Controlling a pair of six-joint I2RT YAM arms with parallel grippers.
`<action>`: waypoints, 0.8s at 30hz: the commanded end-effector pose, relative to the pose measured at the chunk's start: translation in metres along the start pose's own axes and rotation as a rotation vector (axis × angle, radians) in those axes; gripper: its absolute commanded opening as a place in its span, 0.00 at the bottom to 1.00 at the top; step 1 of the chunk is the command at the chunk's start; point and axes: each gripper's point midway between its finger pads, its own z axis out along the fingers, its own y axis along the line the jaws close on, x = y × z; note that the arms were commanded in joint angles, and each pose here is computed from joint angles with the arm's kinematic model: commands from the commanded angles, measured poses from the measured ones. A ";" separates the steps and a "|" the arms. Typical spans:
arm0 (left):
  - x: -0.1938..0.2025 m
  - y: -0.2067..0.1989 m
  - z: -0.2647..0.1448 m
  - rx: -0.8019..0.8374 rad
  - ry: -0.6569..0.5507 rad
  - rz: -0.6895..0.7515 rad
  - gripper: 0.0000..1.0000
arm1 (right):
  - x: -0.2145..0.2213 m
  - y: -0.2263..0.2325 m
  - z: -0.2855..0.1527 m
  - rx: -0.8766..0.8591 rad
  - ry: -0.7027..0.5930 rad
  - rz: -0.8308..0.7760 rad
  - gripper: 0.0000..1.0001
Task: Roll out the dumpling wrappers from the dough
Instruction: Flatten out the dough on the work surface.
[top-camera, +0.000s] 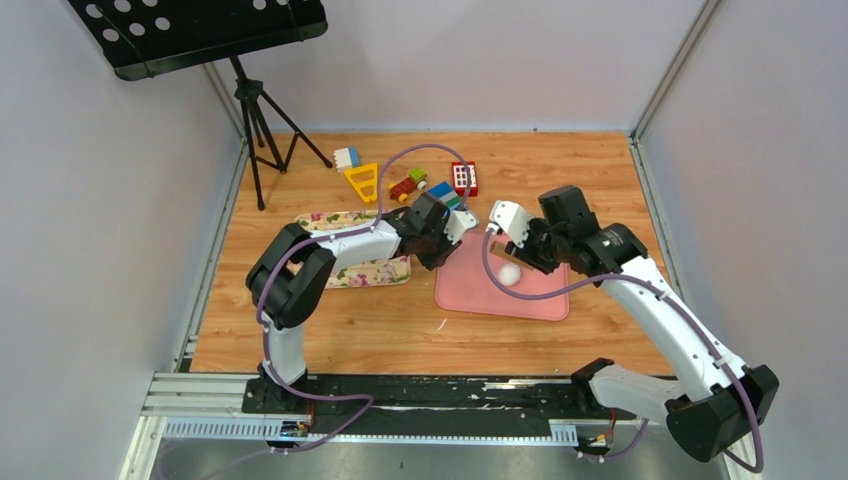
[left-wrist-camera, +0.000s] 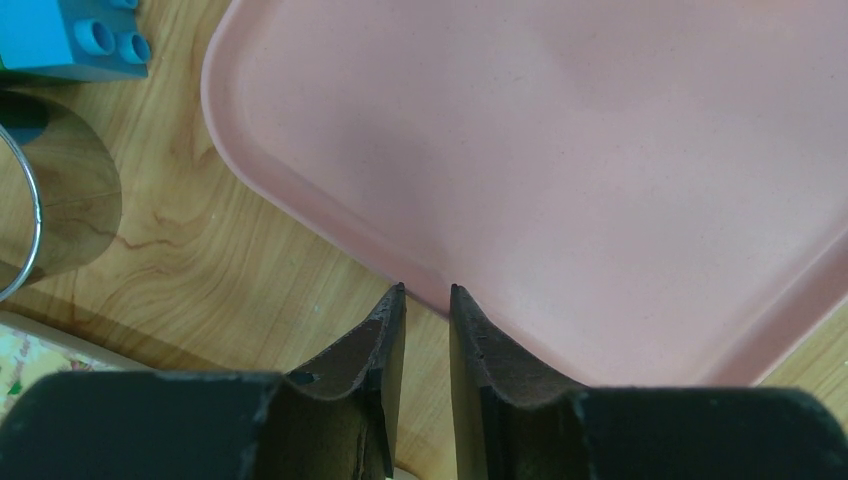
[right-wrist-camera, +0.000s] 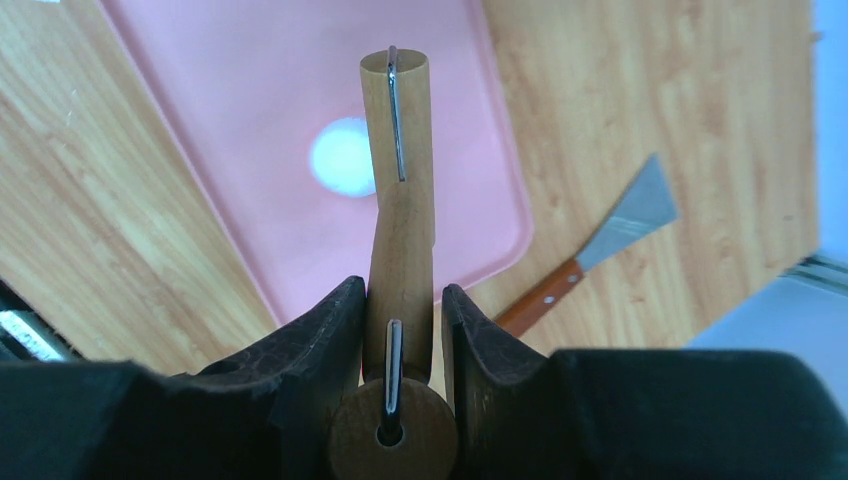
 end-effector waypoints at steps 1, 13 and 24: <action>-0.004 -0.009 0.005 0.034 -0.003 0.015 0.29 | -0.035 -0.043 -0.038 0.182 -0.099 -0.051 0.00; -0.005 -0.015 0.006 0.064 -0.037 -0.013 0.30 | 0.008 -0.001 -0.021 0.007 0.055 -0.018 0.00; -0.007 -0.016 0.006 0.074 -0.044 -0.030 0.29 | 0.017 0.019 -0.010 -0.061 0.048 0.014 0.00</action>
